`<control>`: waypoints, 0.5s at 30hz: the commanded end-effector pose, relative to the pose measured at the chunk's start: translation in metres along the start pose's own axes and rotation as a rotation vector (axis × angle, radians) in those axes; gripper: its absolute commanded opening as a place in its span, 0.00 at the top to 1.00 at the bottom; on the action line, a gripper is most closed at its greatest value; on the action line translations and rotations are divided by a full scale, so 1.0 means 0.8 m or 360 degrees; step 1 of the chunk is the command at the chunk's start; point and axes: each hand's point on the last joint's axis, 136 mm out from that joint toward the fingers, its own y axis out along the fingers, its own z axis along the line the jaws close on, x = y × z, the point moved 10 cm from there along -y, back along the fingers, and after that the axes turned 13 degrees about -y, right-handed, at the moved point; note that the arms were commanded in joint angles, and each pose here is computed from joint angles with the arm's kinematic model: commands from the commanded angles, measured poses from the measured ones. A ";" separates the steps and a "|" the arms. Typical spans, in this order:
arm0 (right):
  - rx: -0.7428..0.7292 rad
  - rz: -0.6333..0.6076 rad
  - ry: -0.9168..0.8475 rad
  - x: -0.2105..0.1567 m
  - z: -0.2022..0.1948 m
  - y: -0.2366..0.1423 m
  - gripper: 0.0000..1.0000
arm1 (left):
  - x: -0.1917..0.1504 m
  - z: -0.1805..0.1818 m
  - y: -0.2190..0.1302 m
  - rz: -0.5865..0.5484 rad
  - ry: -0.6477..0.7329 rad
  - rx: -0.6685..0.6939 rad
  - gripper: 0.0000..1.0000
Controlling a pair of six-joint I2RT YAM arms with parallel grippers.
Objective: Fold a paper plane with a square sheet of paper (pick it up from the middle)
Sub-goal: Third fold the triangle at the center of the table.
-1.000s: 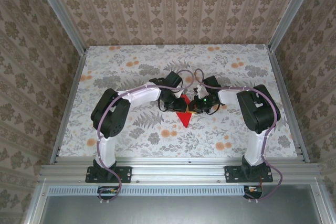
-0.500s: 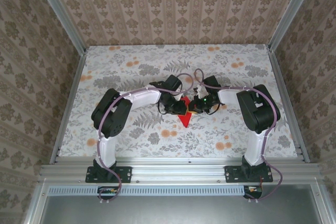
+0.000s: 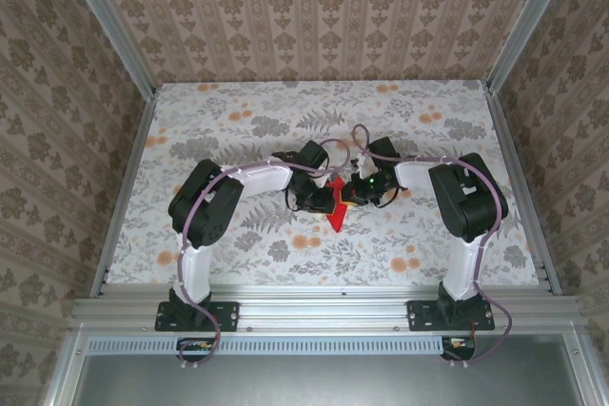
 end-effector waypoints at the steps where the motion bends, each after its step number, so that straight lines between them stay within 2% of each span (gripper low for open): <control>1: -0.0115 0.0116 0.0122 -0.021 -0.009 0.006 0.92 | -0.004 0.023 0.014 0.0041 -0.0003 0.0158 0.87; 9: -0.0012 -0.0027 0.0091 -0.006 0.019 -0.019 0.81 | -0.008 0.035 0.020 0.0064 0.0000 0.0240 0.87; 15: 0.0052 -0.0101 0.0114 -0.010 0.032 -0.031 0.81 | -0.011 0.043 0.027 0.0086 -0.0006 0.0261 0.88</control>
